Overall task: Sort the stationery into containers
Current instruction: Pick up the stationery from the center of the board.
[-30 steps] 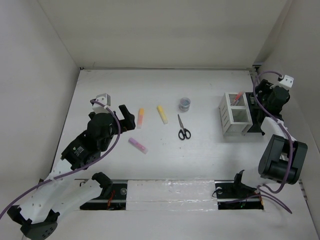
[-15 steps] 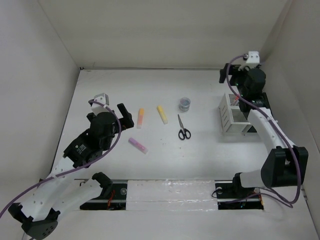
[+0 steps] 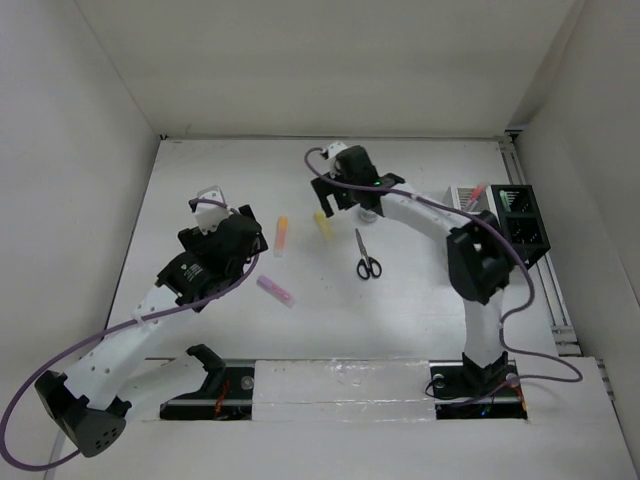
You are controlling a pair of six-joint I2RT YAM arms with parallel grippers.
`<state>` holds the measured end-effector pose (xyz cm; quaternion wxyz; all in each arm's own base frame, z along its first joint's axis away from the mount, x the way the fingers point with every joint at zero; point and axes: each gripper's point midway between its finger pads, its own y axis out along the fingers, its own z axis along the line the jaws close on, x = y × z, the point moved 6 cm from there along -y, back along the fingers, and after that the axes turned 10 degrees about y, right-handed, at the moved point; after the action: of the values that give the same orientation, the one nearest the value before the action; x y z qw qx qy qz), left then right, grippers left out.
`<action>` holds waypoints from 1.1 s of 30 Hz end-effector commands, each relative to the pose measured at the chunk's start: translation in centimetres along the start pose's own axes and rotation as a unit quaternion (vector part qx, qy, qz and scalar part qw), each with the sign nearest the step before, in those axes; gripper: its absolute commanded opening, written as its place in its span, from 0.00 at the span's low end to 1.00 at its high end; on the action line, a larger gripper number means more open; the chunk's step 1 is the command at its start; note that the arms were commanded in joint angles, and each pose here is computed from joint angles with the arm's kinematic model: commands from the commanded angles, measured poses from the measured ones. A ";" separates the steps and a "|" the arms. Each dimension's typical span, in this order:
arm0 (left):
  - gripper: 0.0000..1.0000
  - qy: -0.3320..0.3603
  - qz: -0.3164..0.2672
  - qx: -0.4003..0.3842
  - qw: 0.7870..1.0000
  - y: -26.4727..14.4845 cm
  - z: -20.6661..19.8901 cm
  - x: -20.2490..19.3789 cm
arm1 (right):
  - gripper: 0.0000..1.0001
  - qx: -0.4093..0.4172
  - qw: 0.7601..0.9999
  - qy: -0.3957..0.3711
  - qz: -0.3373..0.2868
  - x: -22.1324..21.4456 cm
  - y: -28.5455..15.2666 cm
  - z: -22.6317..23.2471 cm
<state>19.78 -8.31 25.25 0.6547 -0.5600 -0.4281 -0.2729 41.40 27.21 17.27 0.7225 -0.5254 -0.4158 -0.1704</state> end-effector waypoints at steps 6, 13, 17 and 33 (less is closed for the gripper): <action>1.00 -0.027 -0.028 0.007 0.999 -0.7 0.5 1.7 | 0.95 -0.006 0.997 -0.039 0.072 -1.5 4.8 5.4; 1.00 -0.021 -0.027 0.001 0.999 -0.7 0.3 1.7 | 0.95 -0.008 0.995 -0.037 0.096 -2.9 6.9 5.5; 1.00 -0.020 -0.028 -0.005 0.999 -0.8 0.3 1.6 | 0.94 0.008 0.993 -0.037 0.114 -4.2 7.7 5.8; 1.00 -0.023 -0.034 -0.020 0.999 -1.3 0.5 1.9 | 0.00 0.024 0.981 -0.035 0.187 -7.4 9.2 5.0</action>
<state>19.58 -8.15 26.07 0.6412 -0.5637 -0.4387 -0.2805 42.32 34.50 8.12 0.7348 -0.5709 -0.3642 -0.0403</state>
